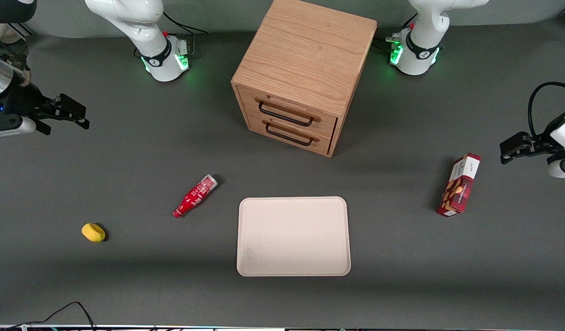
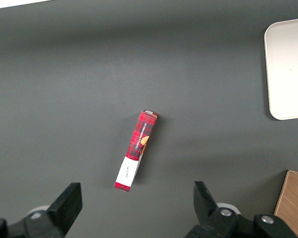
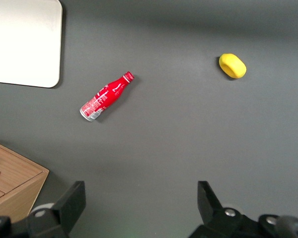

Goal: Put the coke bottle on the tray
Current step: 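Move the open right gripper down over the red Coca-Cola bottle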

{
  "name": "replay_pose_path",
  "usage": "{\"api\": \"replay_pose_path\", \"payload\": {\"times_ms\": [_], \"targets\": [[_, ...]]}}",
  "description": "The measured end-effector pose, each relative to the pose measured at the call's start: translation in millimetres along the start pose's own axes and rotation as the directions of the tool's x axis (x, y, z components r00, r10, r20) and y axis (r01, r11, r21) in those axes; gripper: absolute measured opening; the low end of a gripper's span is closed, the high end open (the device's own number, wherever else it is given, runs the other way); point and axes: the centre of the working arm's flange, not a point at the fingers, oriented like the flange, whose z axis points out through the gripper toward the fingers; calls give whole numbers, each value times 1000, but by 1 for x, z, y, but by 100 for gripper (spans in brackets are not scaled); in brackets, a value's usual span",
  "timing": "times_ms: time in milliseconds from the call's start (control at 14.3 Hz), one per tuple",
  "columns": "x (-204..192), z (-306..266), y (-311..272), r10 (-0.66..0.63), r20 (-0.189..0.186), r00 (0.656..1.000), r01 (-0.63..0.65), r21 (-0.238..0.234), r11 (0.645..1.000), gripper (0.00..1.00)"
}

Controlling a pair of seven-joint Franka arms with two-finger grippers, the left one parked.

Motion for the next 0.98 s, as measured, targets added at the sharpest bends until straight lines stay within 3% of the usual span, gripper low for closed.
{"api": "replay_pose_path", "payload": {"times_ms": [420, 630, 840, 980], "targets": [[2, 5, 3, 35, 11, 999, -35, -2, 999, 100], [16, 29, 3, 63, 41, 997, -64, 10, 998, 100], [47, 76, -23, 223, 68, 972, -225, 23, 974, 100], [65, 113, -65, 346, 89, 934, -350, 23, 937, 100]]}}
